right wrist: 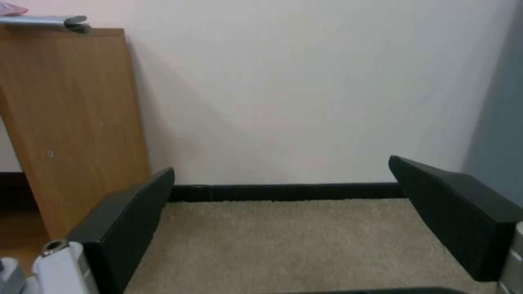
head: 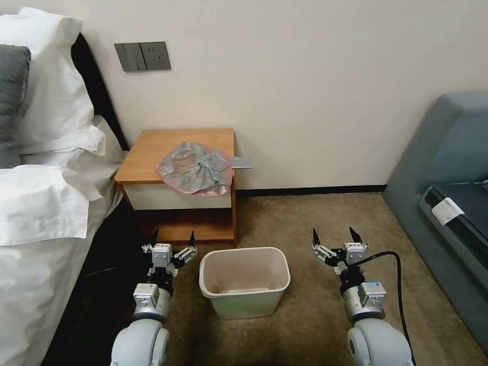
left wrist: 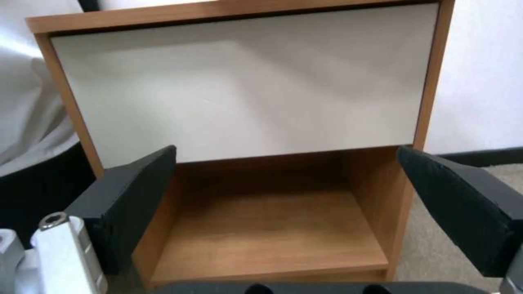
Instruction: Pick up the garbage bag from the table and place it over the trash can.
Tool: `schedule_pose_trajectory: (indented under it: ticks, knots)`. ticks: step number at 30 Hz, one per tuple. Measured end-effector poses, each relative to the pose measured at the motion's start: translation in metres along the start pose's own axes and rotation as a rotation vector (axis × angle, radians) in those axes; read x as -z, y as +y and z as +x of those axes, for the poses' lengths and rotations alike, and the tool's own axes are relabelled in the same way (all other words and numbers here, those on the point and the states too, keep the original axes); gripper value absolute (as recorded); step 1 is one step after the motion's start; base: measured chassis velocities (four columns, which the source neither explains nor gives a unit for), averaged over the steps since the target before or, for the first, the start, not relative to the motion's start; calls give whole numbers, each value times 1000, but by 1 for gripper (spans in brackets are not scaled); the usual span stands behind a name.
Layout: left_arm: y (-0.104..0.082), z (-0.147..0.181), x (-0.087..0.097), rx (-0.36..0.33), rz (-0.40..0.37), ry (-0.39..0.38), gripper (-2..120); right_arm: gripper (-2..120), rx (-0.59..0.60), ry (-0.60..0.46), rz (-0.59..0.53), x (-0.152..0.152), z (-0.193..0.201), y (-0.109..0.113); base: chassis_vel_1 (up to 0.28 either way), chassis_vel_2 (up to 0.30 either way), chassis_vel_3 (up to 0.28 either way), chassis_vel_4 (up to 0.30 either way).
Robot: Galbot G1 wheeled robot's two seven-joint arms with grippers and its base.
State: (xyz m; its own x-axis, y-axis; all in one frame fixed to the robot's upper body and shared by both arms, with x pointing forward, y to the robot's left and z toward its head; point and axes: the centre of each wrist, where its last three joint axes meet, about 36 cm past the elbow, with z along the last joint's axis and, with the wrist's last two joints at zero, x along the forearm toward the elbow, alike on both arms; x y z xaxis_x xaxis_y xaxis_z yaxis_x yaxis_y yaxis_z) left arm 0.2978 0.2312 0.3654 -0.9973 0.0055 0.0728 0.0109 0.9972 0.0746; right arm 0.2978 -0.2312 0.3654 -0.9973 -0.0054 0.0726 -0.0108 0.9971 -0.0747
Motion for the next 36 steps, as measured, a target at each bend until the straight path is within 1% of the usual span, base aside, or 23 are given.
schedule_pose_trajectory:
  ticks: [30,32,33,34,36]
  knots:
    - [0,0,1,0,0,0,100,100,0,-2,0,1,0,0,0,0,0,0]
    - [1,4,9,3,10,-3,100,100,-1,-6,-1,5,1,0,0,0,0,0]
    - [1,4,9,3,10,-3,100,100,-1,-6,-1,5,1,0,0,0,0,0]
    - [2,7,14,5,17,-6,100,100,-1,-8,-4,7,2,0,0,0,0,0]
    - [5,15,30,13,37,-7,100,100,-4,-25,-16,24,8,-1,0,0,0,0]
